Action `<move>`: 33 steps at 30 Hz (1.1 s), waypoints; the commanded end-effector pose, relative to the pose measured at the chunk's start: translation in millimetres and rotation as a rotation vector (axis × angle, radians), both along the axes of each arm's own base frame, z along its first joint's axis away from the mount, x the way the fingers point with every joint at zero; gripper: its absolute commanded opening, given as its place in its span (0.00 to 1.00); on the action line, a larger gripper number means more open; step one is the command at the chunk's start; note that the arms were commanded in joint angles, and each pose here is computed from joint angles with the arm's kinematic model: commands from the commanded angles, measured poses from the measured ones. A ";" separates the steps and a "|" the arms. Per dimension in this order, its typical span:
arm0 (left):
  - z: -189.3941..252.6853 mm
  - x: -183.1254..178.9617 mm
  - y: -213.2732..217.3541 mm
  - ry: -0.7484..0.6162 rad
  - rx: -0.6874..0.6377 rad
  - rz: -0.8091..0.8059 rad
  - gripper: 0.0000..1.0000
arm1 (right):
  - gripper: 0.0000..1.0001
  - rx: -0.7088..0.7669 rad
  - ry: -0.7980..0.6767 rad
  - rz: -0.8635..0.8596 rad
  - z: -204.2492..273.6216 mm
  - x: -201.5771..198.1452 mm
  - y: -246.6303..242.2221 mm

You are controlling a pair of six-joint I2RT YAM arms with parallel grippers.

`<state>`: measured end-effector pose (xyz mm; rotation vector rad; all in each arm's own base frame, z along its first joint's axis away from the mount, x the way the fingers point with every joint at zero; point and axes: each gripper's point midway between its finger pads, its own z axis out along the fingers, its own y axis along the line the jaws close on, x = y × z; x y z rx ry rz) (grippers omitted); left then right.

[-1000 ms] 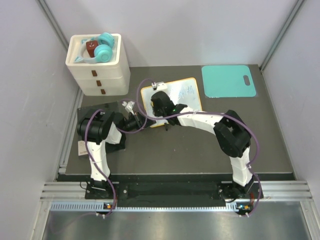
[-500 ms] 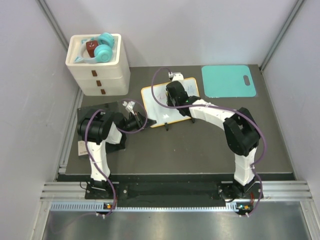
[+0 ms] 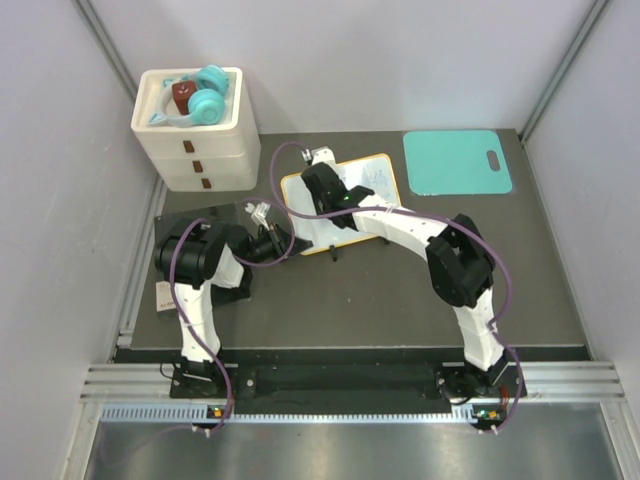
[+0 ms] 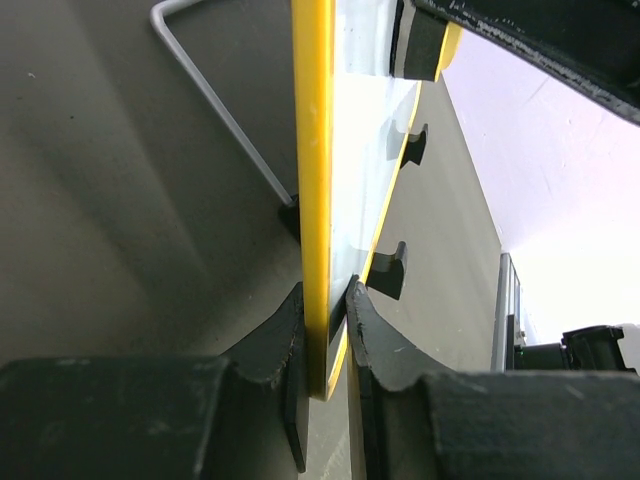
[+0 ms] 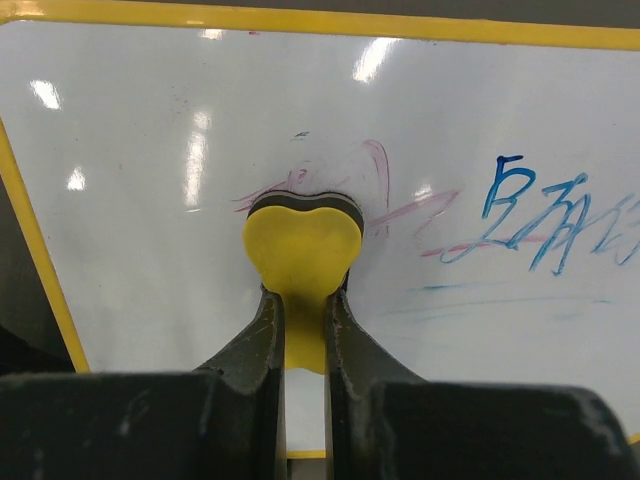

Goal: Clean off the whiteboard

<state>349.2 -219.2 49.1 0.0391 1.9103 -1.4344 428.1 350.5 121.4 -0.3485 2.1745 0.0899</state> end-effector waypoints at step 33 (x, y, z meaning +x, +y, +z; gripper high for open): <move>16.9 -1.1 -6.3 -0.154 0.030 -0.014 0.00 | 0.00 -0.075 0.138 0.138 -27.9 -2.2 -8.7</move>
